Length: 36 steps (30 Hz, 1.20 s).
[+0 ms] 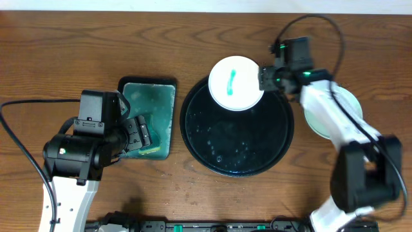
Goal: Clean dirty plates on tray and stack at the side
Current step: 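Grip the white plate rim with the right gripper and pull it center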
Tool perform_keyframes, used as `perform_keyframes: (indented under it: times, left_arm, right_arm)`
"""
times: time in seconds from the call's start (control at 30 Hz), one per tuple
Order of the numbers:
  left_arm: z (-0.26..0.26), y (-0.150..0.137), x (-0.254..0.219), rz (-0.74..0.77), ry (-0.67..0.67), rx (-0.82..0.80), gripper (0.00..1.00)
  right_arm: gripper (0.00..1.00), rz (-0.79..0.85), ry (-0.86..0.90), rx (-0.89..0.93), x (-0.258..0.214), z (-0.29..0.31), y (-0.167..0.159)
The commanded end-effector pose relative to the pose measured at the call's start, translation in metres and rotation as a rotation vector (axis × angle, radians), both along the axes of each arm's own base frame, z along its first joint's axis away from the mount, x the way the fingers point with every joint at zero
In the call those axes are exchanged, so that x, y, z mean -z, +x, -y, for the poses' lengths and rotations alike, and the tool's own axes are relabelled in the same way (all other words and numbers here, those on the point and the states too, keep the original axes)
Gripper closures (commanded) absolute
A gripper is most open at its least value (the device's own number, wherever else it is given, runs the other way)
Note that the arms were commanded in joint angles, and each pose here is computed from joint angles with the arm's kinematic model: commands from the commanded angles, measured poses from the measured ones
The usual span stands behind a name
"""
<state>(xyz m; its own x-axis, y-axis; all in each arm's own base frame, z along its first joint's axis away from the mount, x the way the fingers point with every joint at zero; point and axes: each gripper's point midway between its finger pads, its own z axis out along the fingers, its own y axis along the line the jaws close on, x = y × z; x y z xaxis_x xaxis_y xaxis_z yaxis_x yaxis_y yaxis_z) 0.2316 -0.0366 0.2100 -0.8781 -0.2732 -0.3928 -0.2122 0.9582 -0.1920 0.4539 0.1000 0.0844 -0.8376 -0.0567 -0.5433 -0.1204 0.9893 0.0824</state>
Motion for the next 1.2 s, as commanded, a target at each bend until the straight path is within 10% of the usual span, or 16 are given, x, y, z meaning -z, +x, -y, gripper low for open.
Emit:
perform_keyframes:
  times: [0.0,0.37,0.7,1.17]
  left_arm:
    - [0.000,-0.001,0.001,-0.004,-0.001,0.007,0.17]
    - [0.000,-0.001,0.001,-0.004,-0.001,0.007,0.17]
    - [0.000,-0.001,0.001,-0.004,-0.001,0.007,0.17]
    - [0.000,0.003,-0.001,0.011,-0.003,0.007,0.17]
  right_arm:
    - [0.47,-0.038,-0.068,0.025,0.032,0.004,0.005]
    - [0.98,-0.152,0.020,0.060,0.058,-0.008,-0.011]
    - [0.99,-0.230,0.078,0.040,0.036,-0.015,-0.040]
    - [0.99,-0.629,0.037,0.107,0.065,-0.021,-0.159]
